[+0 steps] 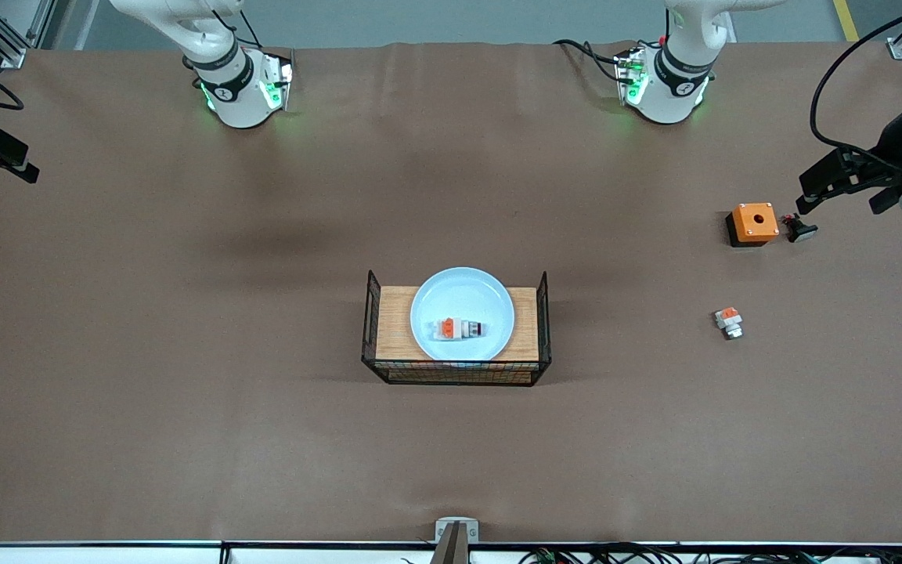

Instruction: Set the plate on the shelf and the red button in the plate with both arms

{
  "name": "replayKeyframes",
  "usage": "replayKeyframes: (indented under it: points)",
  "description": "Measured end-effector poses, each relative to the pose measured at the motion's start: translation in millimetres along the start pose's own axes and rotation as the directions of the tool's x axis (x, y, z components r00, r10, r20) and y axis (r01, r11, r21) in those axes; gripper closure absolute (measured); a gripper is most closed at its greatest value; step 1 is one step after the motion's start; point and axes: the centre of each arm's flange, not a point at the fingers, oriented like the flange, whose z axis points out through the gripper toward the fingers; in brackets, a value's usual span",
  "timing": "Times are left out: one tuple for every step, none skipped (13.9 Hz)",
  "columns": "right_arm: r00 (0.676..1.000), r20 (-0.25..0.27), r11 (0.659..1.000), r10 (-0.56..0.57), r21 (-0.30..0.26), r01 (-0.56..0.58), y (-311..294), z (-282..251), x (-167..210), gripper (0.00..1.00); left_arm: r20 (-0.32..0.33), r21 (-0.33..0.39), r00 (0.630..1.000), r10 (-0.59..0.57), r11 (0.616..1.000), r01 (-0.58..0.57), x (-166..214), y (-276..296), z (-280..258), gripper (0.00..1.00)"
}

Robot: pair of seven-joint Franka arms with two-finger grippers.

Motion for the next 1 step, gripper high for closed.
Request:
replayKeyframes:
  points:
    - [1.0,0.0,1.0,0.0,0.0,0.0,0.0,0.0,0.0,0.0,0.001,0.0,1.0,-0.001,1.0,0.001,0.0,0.0,0.8,0.0]
